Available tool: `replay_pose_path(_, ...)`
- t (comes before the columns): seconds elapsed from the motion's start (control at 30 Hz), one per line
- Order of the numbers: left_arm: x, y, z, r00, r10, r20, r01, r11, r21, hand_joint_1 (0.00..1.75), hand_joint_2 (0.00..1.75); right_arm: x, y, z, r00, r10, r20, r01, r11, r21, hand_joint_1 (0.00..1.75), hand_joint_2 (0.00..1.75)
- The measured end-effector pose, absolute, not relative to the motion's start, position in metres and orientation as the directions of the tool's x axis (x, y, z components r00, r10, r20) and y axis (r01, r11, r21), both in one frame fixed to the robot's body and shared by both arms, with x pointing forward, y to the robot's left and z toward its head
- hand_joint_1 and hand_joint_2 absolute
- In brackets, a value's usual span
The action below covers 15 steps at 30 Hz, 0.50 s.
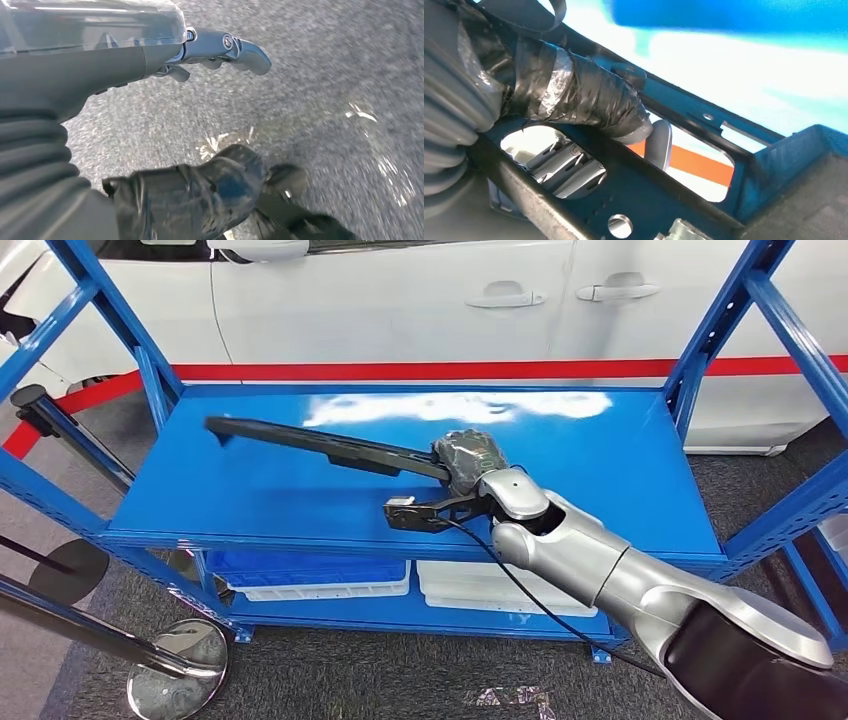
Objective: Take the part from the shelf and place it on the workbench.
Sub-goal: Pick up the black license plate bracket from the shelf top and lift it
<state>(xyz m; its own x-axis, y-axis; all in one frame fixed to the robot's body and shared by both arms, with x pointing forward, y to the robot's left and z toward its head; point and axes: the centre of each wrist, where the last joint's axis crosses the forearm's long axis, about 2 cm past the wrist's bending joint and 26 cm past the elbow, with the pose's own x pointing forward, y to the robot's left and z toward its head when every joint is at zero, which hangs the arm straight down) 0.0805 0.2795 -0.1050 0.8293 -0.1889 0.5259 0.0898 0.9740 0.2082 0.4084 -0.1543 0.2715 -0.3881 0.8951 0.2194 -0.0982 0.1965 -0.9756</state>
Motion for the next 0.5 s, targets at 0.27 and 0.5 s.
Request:
replay_pose_path(0.27,0.079,0.280,-0.105,0.848,-0.182,0.498,0.069,0.969,0.237,0.00,1.75,0.388,-0.137,0.296,-0.522,0.711,0.472,-0.078,0.511,-0.856,1.75,1.75)
replay_pose_path(0.5,0.079,0.278,-0.105,0.853,-0.175,0.491,0.055,0.967,0.249,0.00,1.75,0.376,-0.135,0.310,-0.561,0.428,0.709,-0.176,0.775,-0.607,1.75,1.75)
